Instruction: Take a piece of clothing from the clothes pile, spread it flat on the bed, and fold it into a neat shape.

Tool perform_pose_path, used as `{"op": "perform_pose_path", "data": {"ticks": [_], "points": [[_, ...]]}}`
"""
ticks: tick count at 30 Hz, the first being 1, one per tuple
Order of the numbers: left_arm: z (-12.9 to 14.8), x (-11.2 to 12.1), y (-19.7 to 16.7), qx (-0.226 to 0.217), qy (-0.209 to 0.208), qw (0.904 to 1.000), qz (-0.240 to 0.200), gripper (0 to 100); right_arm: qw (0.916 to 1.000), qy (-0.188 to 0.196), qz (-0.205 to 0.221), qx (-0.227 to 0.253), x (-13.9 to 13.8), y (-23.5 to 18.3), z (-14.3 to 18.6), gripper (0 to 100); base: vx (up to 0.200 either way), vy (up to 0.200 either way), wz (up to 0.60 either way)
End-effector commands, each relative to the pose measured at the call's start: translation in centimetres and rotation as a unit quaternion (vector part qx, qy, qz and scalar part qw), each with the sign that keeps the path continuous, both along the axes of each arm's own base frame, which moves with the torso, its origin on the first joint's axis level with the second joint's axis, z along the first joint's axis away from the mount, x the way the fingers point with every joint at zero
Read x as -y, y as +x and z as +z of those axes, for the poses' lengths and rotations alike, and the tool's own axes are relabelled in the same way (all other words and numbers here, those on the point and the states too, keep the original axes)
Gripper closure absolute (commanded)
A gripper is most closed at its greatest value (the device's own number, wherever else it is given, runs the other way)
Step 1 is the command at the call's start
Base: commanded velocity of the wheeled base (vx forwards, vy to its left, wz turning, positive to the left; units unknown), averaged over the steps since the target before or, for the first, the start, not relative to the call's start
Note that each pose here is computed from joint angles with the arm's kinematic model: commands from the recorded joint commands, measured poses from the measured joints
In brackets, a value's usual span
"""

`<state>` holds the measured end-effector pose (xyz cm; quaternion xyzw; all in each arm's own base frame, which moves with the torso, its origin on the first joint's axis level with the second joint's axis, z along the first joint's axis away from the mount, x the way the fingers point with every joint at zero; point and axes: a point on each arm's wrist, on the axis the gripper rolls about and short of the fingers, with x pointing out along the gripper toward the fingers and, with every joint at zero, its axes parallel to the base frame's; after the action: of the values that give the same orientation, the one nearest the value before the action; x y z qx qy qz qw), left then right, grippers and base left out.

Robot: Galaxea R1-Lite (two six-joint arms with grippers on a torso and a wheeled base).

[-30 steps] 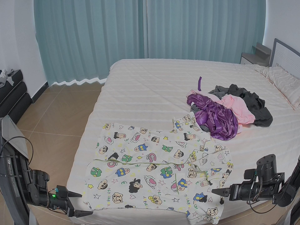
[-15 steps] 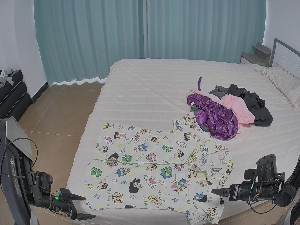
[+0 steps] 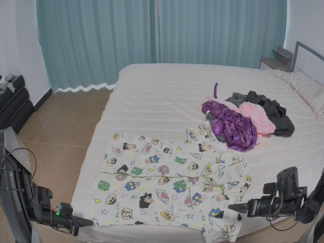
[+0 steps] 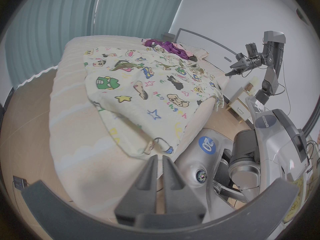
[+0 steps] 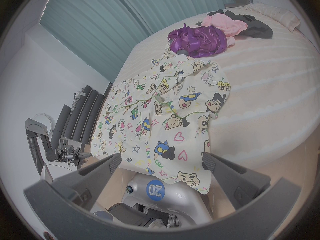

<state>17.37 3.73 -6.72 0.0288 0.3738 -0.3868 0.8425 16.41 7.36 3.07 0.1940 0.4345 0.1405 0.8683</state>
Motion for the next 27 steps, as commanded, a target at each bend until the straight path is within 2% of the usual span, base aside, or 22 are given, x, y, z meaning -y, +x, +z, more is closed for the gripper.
{"op": "perform_pose_path", "data": {"ticks": [1, 12, 21, 23, 24, 26, 27], "points": [[0.0, -0.6, -0.5, -0.007, -0.003, 0.9998, 0.020, 100, 0.9999, -0.004, 0.004, -0.009, 0.0, -0.5, -0.2, 0, 0.000, 0.000, 0.00], [0.2, -0.9, -0.6, -0.003, -0.011, 0.9995, 0.030, 100, 0.9999, 0.001, -0.001, -0.011, 0.0, -0.5, -0.2, 0, 0.000, 0.000, 0.00], [1.1, -1.1, -0.2, 0.017, -0.009, 0.9991, 0.039, 100, 1.0000, 0.001, -0.001, -0.009, 0.0, -0.5, -0.2, 0, 0.000, 0.000, 0.00], [2.2, -1.6, 0.2, 0.022, -0.020, 0.9965, 0.079, 100, 1.0000, 0.004, -0.002, -0.004, 0.0, -0.4, -0.1, 0, 0.000, 0.000, 0.00], [2.3, -1.6, 0.3, 0.022, -0.021, 0.9962, 0.081, 100, 1.0000, 0.003, -0.003, -0.003, 0.1, -0.3, -0.1, 0, 0.000, 0.000, 0.00], [4.4, -2.0, 1.0, 0.032, -0.041, 0.9899, 0.132, 100, 0.9999, 0.009, -0.011, 0.008, 0.2, 0.0, 0.1, 0, 0.000, 0.000, 0.00], [5.8, -2.1, 1.7, 0.039, -0.059, 0.9837, 0.165, 100, 0.9995, 0.016, -0.021, 0.017, 0.3, 0.5, 0.3, 0, 0.000, 0.000, 0.00]]}}
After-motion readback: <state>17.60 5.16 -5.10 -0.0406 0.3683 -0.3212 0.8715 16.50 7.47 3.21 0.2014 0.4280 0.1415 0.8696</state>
